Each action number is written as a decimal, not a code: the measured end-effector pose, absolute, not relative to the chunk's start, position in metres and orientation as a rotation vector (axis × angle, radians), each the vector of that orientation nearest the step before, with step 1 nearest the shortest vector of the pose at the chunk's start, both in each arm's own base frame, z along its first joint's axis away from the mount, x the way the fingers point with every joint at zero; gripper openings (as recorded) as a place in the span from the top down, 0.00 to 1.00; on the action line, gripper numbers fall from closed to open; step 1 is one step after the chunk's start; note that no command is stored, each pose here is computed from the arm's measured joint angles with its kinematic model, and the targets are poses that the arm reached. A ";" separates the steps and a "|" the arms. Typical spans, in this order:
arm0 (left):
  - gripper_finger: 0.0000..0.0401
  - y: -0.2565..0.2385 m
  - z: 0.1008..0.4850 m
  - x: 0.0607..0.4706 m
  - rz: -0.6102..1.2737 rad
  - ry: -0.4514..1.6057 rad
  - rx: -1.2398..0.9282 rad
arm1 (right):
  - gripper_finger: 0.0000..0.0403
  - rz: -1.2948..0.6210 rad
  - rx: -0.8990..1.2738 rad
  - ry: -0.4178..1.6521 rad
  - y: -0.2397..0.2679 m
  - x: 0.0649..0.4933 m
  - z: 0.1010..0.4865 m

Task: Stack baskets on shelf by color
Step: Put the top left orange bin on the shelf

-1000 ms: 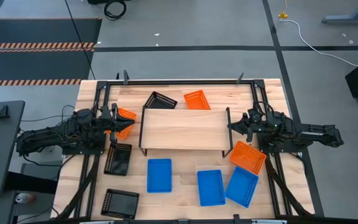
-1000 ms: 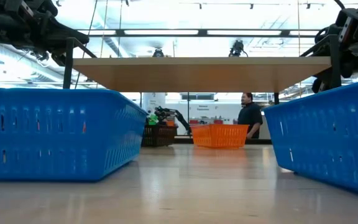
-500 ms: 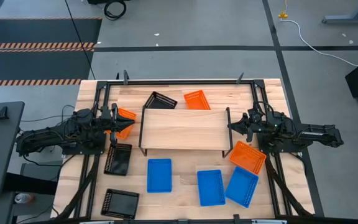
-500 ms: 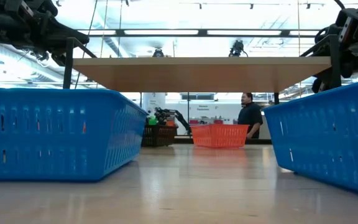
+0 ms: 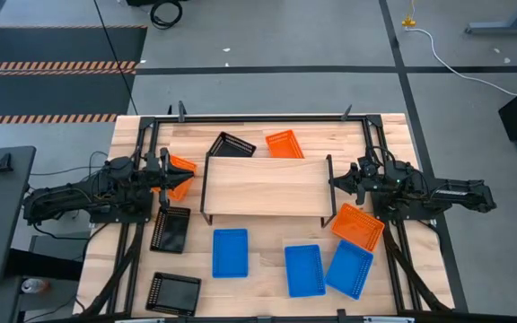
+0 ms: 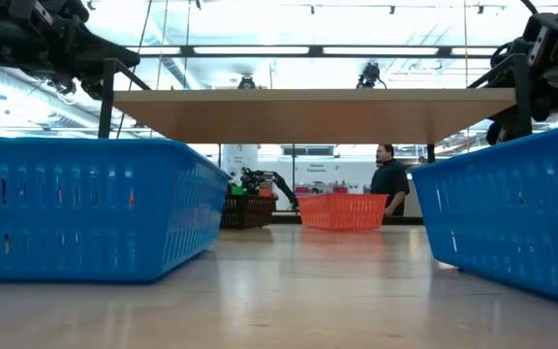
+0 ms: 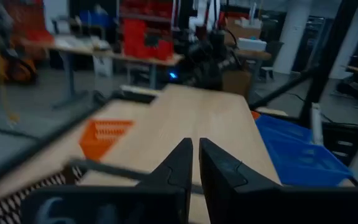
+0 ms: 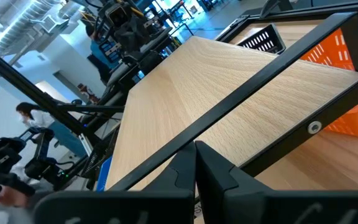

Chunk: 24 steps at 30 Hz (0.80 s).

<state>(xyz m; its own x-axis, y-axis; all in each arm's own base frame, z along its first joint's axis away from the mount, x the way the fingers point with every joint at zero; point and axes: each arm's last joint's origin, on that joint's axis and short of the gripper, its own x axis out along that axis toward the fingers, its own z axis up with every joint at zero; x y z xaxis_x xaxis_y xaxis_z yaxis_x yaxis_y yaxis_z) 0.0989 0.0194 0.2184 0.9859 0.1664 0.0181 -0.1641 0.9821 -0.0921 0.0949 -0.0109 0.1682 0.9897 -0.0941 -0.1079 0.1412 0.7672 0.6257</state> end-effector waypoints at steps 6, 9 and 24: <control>0.93 0.020 0.218 0.099 0.170 -0.022 -0.066 | 0.98 -0.128 0.685 0.072 -0.011 0.095 0.168; 0.92 0.020 0.218 0.099 0.170 -0.023 -0.069 | 0.98 -0.127 0.685 0.071 -0.011 0.095 0.168; 0.92 0.019 0.218 0.099 0.146 -0.038 -0.256 | 0.98 -0.131 0.685 0.070 -0.011 0.095 0.168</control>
<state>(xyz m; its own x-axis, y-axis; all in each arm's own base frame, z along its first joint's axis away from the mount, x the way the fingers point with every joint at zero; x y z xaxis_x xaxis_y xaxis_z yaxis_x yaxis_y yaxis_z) 0.0989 0.0189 0.2184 0.9887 0.1484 0.0185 -0.1389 0.9569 -0.2549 0.0949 -0.0113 0.1682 0.9894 -0.0975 -0.1078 0.1438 0.7664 0.6260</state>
